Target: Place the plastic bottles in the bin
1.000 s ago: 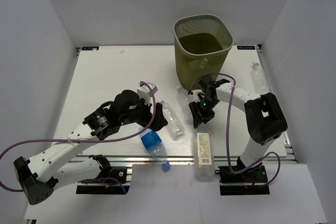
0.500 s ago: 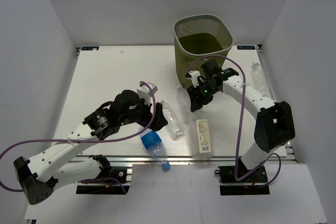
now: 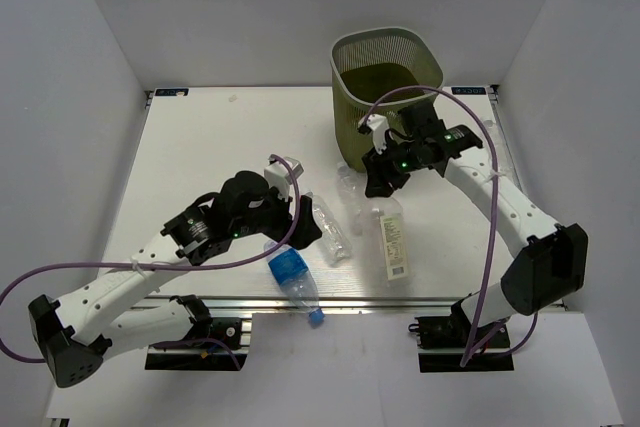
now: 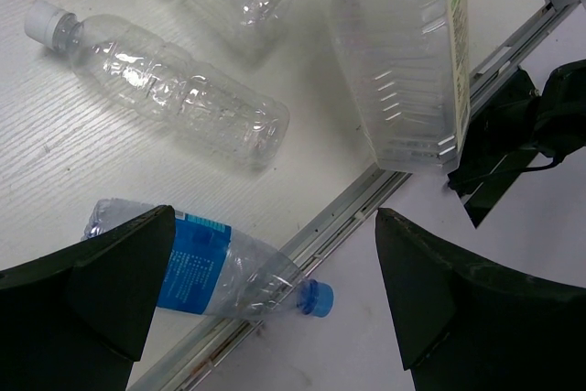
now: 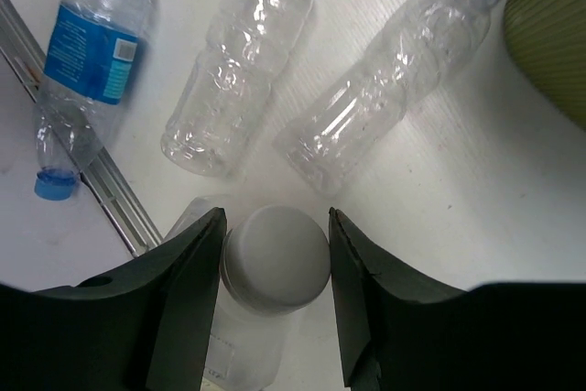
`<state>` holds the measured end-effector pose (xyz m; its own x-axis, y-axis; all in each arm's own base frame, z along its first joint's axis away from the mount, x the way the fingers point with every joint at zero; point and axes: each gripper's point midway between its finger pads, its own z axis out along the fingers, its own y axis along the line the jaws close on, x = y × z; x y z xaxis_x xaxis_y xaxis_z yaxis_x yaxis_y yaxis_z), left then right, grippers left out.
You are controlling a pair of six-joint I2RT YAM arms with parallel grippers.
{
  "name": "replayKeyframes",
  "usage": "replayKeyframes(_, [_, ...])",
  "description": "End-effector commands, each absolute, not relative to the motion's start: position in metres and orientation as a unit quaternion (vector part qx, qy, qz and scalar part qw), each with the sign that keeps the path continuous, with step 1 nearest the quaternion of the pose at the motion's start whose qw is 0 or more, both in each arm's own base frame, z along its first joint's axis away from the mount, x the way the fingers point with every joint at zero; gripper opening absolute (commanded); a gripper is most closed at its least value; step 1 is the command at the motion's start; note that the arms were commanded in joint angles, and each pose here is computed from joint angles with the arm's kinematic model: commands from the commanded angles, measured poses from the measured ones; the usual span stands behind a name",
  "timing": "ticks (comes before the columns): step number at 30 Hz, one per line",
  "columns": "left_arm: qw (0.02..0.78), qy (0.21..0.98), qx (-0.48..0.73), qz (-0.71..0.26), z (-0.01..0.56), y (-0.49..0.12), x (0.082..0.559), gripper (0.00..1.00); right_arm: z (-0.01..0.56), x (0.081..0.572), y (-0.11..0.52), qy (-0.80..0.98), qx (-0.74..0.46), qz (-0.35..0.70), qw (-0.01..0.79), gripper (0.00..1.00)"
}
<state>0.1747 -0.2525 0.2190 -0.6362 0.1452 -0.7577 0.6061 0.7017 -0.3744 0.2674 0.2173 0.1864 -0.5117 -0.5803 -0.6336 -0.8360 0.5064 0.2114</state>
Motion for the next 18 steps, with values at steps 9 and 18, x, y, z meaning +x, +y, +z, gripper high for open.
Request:
replayKeyframes(9, [0.380,0.834,0.229,-0.328,0.232,-0.259,0.177,1.00,0.307,0.283,0.236,0.750,-0.452,0.285,0.390,0.00])
replayKeyframes(18, [0.380,0.834,0.228,-0.328,0.233,-0.257,0.175,1.00,0.420,0.310,0.251,0.682,-0.427,0.299,0.512,0.00])
